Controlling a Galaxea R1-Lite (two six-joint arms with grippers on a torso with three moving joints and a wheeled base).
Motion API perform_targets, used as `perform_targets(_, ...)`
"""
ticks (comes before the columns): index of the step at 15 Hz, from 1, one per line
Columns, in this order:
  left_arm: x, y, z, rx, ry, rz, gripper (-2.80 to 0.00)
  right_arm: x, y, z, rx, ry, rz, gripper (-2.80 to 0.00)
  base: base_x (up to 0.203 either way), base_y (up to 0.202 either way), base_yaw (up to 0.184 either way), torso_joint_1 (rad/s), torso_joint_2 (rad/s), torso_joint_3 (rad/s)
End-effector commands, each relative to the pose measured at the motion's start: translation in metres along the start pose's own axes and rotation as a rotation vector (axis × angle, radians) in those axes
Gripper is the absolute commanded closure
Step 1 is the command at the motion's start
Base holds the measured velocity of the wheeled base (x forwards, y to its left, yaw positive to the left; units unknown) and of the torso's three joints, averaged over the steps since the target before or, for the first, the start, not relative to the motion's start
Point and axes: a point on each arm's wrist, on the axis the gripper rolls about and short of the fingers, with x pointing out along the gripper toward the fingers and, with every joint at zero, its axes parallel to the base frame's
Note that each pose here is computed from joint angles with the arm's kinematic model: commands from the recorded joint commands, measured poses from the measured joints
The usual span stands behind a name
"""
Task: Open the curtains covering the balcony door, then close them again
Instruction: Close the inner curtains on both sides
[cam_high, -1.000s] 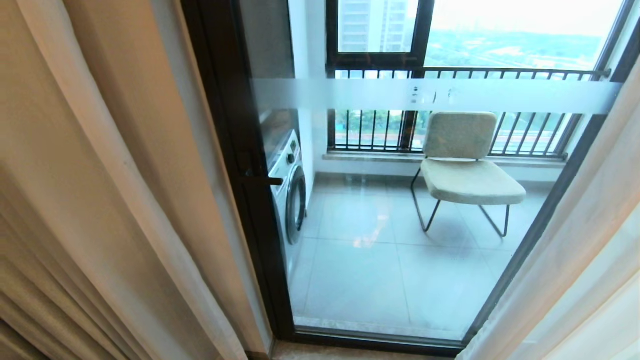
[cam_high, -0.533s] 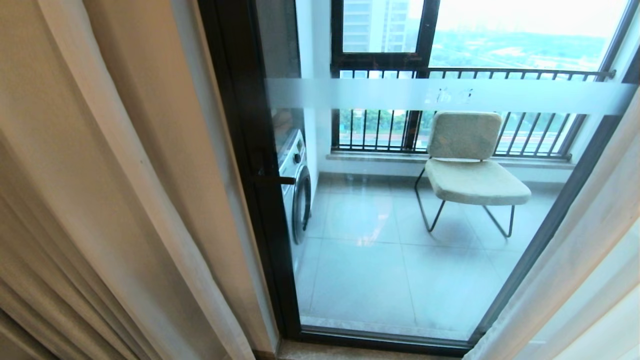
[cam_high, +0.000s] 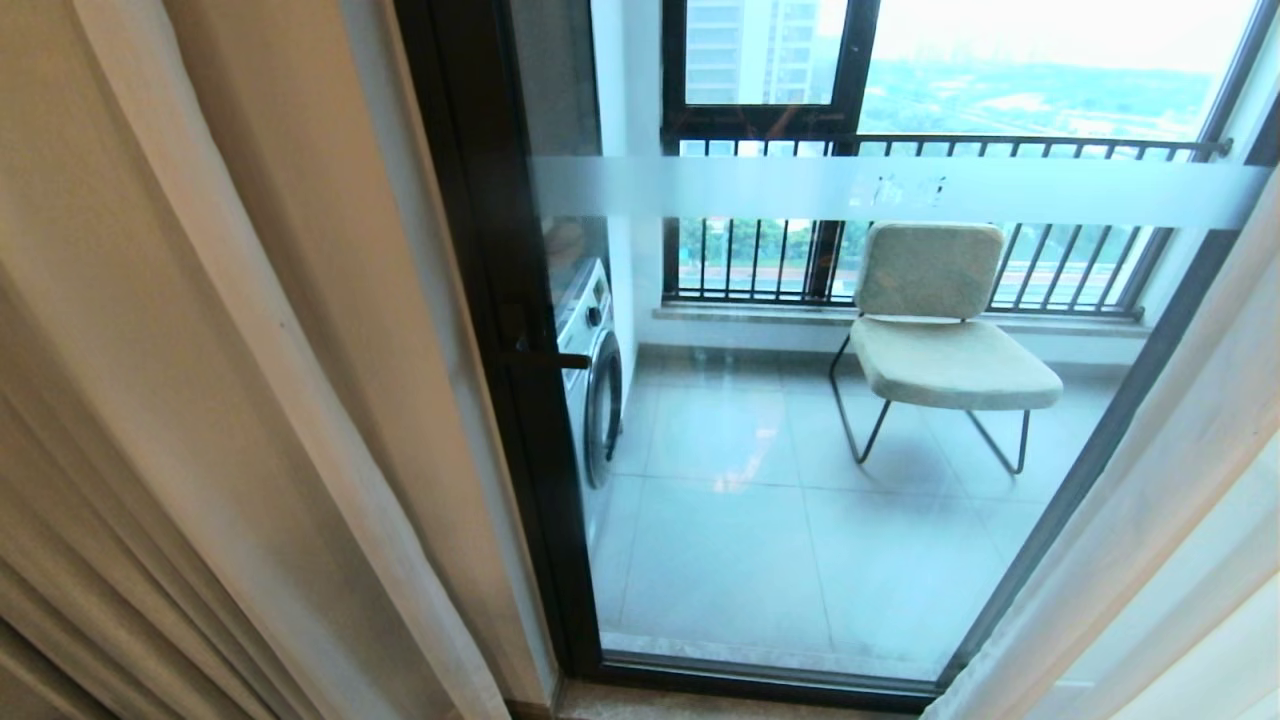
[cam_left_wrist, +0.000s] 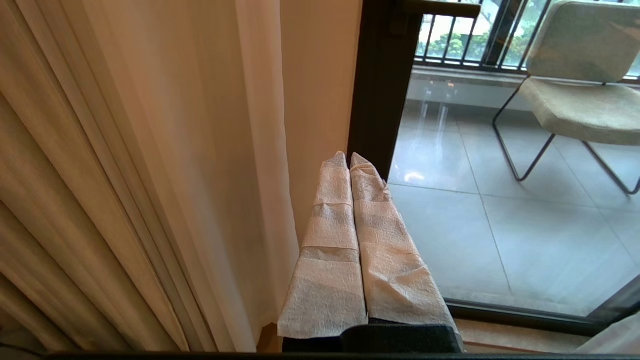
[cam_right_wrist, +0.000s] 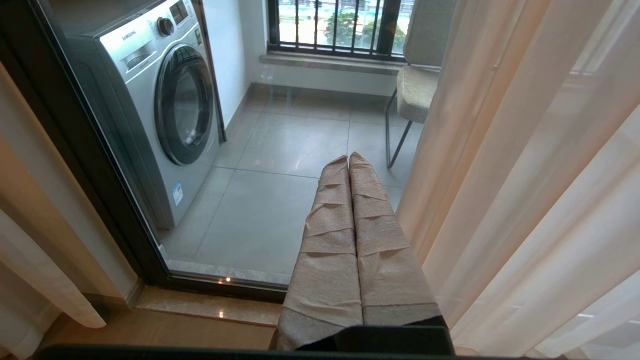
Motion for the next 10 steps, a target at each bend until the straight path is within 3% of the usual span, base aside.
perform_targets(1,0.0,0.0,-0.0001,0.0,0.0,0.002,0.0,0.0002,0.0,0.0001,-0.001,0.002,0.0,0.0,0.0,0.0,0.0,0.0,0.0,0.0)
perform_targets(10,0.0,0.0001,-0.0001,-0.003,0.0,0.004,0.0,0.0001,0.0,0.0001,-0.001,0.001,0.0,0.0,0.0,0.0,0.0,0.0,0.0,0.0)
